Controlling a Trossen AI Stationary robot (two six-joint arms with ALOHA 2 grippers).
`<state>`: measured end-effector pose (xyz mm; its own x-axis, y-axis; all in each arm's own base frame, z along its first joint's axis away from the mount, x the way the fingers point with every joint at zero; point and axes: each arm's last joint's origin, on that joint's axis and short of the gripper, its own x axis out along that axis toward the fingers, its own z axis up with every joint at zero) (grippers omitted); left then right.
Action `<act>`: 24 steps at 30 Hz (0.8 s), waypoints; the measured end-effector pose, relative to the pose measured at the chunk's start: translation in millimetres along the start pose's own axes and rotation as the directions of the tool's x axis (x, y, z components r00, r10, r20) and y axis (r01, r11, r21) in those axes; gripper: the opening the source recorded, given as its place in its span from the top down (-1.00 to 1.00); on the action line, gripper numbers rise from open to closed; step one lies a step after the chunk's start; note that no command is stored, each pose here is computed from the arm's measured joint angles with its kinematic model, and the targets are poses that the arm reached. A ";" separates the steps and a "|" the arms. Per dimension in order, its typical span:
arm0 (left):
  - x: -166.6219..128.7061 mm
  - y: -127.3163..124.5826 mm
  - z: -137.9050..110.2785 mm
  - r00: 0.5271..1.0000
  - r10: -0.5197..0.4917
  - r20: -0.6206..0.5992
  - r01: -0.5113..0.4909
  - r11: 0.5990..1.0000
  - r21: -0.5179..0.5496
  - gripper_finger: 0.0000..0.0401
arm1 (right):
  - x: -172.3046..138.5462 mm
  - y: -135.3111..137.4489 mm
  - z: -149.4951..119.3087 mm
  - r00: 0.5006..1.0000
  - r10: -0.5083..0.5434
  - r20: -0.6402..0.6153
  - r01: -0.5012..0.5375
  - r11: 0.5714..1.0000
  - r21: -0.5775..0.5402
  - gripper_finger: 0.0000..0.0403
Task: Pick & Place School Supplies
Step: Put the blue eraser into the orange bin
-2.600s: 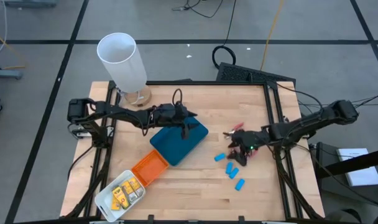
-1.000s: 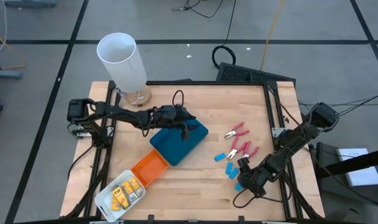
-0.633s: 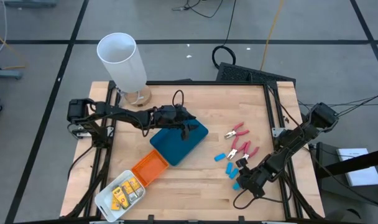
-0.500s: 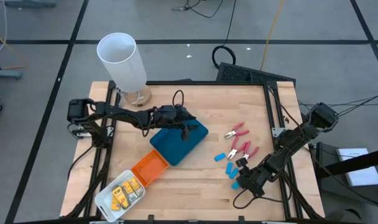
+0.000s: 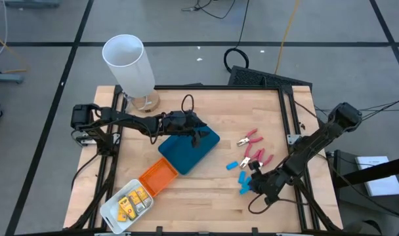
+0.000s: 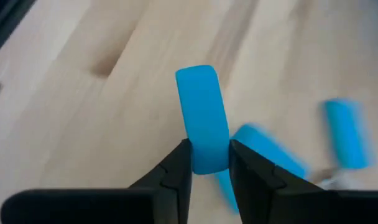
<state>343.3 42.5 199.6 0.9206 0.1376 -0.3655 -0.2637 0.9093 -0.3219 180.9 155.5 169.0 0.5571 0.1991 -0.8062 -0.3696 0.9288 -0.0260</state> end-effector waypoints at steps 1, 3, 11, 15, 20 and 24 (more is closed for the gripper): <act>0.0 0.0 0.0 1.000 0.000 0.000 0.000 1.000 -0.011 -0.21 | -4.0 -2.5 2.0 0.999 -0.034 0.028 0.034 0.999 -0.018 0.59; 0.0 0.0 0.0 1.000 0.000 0.000 0.000 0.999 -0.037 -0.21 | -11.7 -8.6 4.9 0.988 -0.130 0.079 0.134 0.990 -0.047 0.59; 0.0 -0.1 0.1 1.000 -0.002 0.001 0.002 0.946 -0.325 -0.21 | -25.7 -46.8 15.1 0.768 -0.617 0.172 0.636 0.767 -0.085 0.58; -0.1 -2.4 0.7 1.000 -0.010 0.013 0.015 0.925 -0.379 -0.21 | -24.6 -73.7 16.7 0.696 -0.709 0.112 0.718 0.693 -0.069 0.58; -1.1 -16.0 5.4 0.993 -0.072 0.092 0.097 0.948 -0.302 -0.21 | -25.0 -105.2 17.6 0.633 -0.773 0.046 0.774 0.633 -0.016 0.58; -2.9 -27.6 8.3 0.982 -0.102 0.157 0.138 0.962 -0.237 -0.21 | -27.6 -122.5 24.2 0.589 -0.805 0.063 0.804 0.592 0.054 0.58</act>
<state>350.3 20.3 216.8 0.9764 0.1041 -0.1893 -0.1952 0.8002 -0.5671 228.8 43.7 208.8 0.6730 -0.6110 -0.4168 0.2689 0.7271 -0.6317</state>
